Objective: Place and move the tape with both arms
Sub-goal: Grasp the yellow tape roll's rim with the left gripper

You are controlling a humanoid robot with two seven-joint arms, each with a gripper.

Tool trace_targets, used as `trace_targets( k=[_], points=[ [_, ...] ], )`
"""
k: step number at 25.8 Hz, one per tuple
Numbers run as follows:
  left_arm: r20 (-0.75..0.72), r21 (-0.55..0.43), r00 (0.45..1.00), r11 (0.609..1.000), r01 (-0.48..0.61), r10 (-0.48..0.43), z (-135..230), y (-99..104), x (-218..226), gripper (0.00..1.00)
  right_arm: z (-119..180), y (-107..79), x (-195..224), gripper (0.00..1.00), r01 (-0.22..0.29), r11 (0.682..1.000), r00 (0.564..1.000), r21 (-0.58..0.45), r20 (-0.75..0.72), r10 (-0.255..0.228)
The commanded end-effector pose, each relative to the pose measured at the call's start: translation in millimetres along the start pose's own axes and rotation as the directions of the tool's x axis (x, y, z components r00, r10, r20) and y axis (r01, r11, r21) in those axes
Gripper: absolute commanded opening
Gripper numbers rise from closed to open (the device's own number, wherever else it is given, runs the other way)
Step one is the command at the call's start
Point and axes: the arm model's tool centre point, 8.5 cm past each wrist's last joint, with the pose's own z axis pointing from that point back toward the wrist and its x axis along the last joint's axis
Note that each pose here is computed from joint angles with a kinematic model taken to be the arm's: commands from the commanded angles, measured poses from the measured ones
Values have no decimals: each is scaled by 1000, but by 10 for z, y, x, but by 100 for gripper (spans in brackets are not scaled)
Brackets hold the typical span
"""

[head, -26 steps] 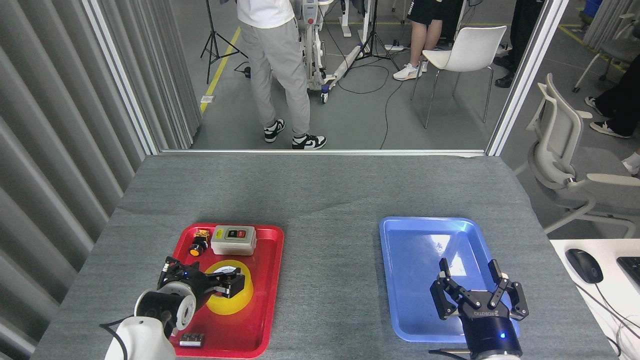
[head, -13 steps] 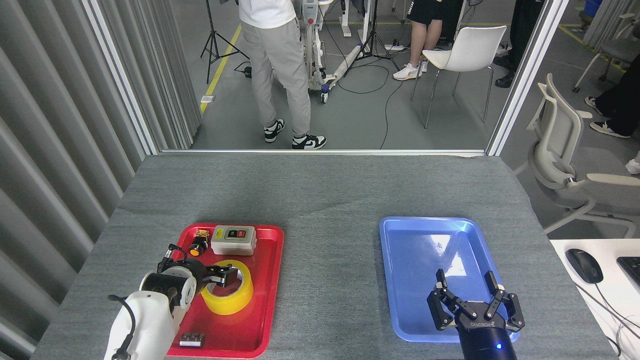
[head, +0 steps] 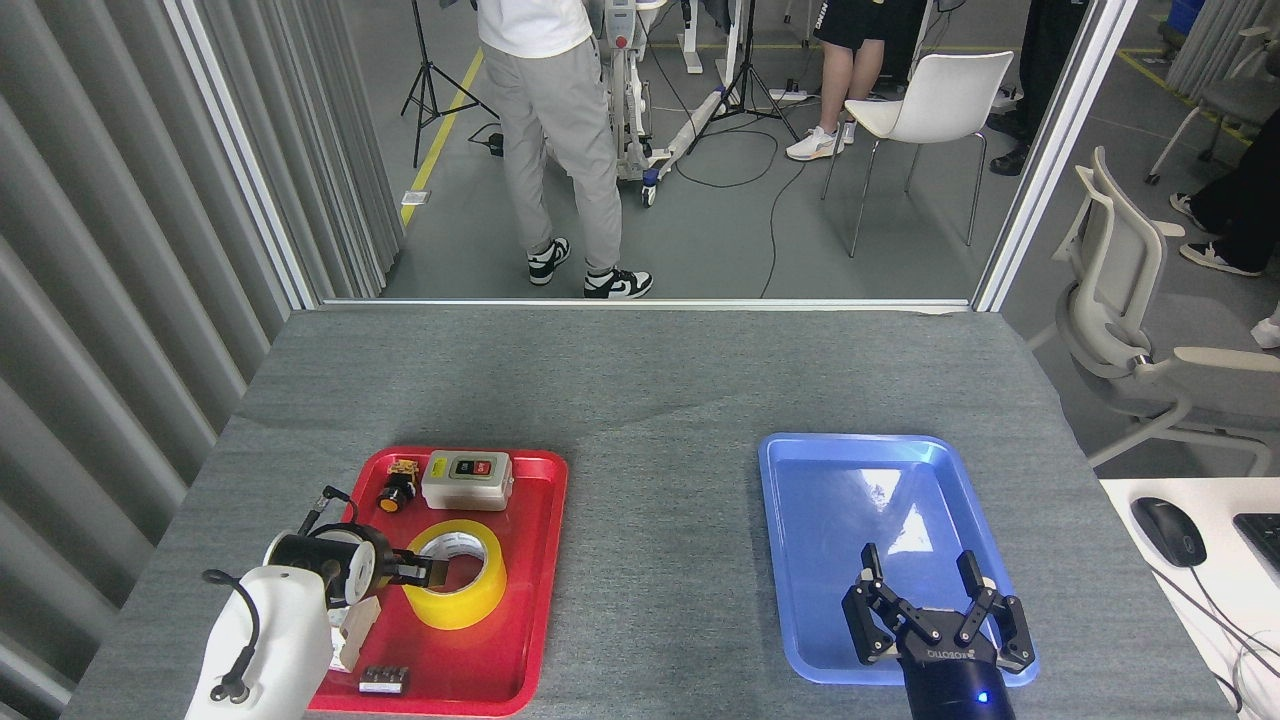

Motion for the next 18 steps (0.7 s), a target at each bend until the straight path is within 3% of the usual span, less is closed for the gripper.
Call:
trace_targets(
  k=[1,18],
  points=[
    [-3,-62,1000,998,9,-9,11,-9,6,100,8,15,-26,100,4,1000,999,4,-38,-4],
    [14,-54,998,997,64,-63,22,67,133,100,-44,-22,25,100,4,1000,999,-7,-31,-5]
  ],
)
